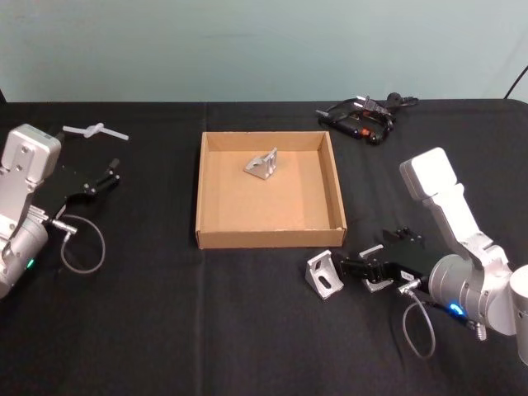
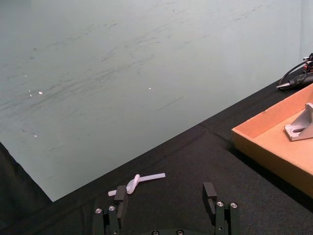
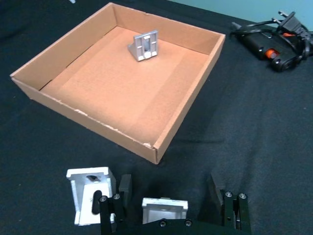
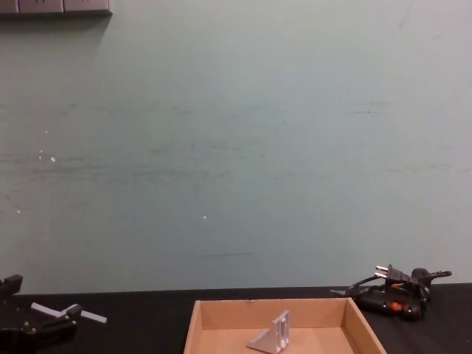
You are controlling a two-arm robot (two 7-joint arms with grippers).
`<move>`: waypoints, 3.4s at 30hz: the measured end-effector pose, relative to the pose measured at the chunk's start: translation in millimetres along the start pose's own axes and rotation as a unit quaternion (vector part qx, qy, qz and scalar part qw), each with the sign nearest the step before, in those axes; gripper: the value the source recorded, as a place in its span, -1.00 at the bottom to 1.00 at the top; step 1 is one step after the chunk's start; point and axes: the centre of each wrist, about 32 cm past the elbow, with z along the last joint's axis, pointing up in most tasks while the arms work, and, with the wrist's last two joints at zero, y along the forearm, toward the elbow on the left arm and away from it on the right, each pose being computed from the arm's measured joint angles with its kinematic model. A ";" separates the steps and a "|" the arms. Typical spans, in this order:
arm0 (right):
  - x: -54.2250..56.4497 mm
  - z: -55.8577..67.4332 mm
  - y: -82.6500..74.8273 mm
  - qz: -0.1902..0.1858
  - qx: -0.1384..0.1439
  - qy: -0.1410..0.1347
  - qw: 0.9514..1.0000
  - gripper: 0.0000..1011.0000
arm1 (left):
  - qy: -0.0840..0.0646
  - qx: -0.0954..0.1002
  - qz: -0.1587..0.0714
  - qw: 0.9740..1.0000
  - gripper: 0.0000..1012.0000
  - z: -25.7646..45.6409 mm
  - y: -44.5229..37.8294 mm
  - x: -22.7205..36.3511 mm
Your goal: Use one hand to pick up the angle iron from the table and place it into the box.
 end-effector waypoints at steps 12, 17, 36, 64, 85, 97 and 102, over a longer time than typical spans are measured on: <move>0.4 0.1 -0.6 0.000 -0.001 -0.001 1.000 0.98 | 0.000 0.000 0.000 1.000 0.99 0.0 0.0 0.0; 0.4 0.2 -0.7 0.000 -0.001 -0.001 1.000 0.79 | 0.000 0.000 0.000 1.000 0.99 0.0 0.0 0.0; 0.3 0.4 -1.0 0.001 -0.001 -0.001 1.000 -0.09 | 0.000 0.000 0.000 1.000 0.99 0.0 0.0 0.0; 4.9 73.0 4.2 0.001 0.070 -0.055 0.996 -0.09 | 0.000 0.000 0.000 1.000 0.99 0.0 0.0 0.0; 24.2 99.8 100.5 0.026 0.076 -0.067 0.995 -0.09 | 0.000 0.000 0.000 1.000 0.99 0.0 0.0 0.0; 15.0 102.5 132.3 0.027 0.086 -0.074 0.993 -0.09 | 0.000 0.000 0.000 1.000 0.99 0.0 0.0 0.0; 15.0 102.9 137.6 0.024 0.082 -0.075 0.994 -0.09 | 0.000 0.000 0.000 1.000 0.99 0.0 0.0 0.0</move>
